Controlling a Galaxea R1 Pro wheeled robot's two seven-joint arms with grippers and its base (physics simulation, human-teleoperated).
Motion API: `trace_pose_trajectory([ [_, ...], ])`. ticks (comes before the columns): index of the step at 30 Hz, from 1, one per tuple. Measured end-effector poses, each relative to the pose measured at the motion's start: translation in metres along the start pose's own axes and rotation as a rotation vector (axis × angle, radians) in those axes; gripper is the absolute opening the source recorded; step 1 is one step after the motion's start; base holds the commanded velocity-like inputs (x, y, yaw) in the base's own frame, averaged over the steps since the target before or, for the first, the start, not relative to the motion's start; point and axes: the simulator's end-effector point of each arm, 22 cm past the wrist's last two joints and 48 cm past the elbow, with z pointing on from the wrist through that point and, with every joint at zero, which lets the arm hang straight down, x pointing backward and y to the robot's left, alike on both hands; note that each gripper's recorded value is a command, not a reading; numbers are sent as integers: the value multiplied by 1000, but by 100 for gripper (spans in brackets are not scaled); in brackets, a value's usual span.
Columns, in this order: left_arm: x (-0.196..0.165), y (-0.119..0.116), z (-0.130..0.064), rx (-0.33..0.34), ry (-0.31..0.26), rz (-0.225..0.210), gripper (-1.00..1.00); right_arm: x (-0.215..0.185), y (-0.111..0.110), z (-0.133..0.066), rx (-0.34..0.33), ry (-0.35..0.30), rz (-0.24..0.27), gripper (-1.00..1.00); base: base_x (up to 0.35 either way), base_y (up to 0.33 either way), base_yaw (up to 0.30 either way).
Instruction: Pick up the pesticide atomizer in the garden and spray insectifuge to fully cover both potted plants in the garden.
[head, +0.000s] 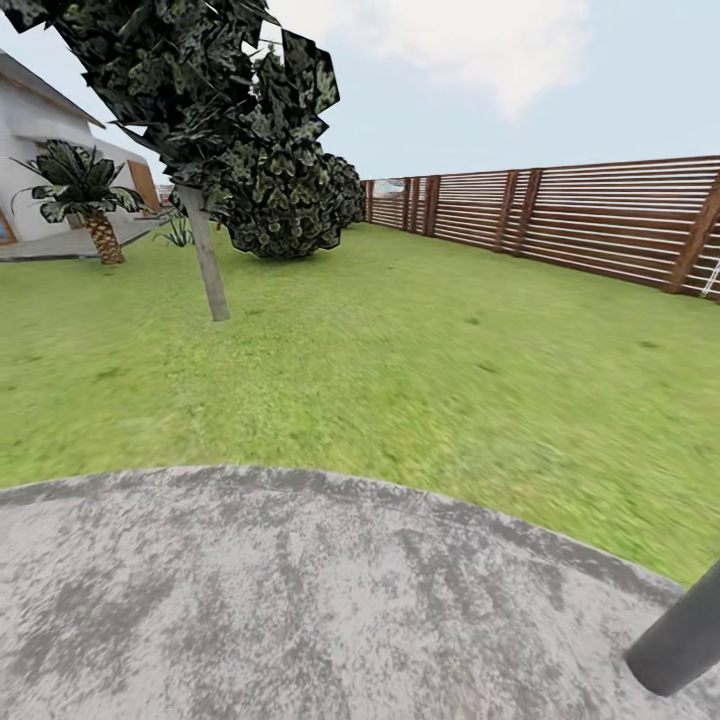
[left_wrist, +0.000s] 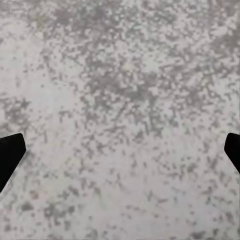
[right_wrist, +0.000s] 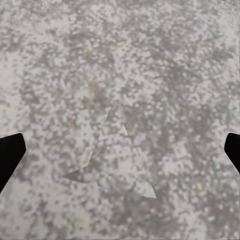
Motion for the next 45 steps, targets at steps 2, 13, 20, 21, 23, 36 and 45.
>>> trace_pose_trajectory([
  [2, 0, 0, 0, 0, 0, 0, 100, 0, 0, 0, 0, 0, 0, 100, 336, 125, 273],
  [13, 0, -1, 0, 1, -1, 1, 100, 0, 0, 0, 0, 0, 0, 100, 336, 68, 273],
  [20, 0, 0, 0, 1, -1, 1, 100, 0, 0, 0, 0, 0, 0, 100, 336, 3, 273],
  [21, 0, 0, 0, 1, -1, 1, 100, 0, 0, 0, 0, 0, 0, 100, 336, 0, 273],
  [23, 0, 0, 0, 1, -1, 0, 100, 0, 0, 0, 0, 0, 0, 100, 336, 0, 273],
  [36, 0, 0, 0, 0, -1, -1, 100, 0, 0, 0, 0, 0, 0, 100, 336, 0, 273],
  [45, 0, 0, 0, 0, -1, -1, 100, 0, 0, 0, 0, 0, 0, 100, 336, 0, 273],
])
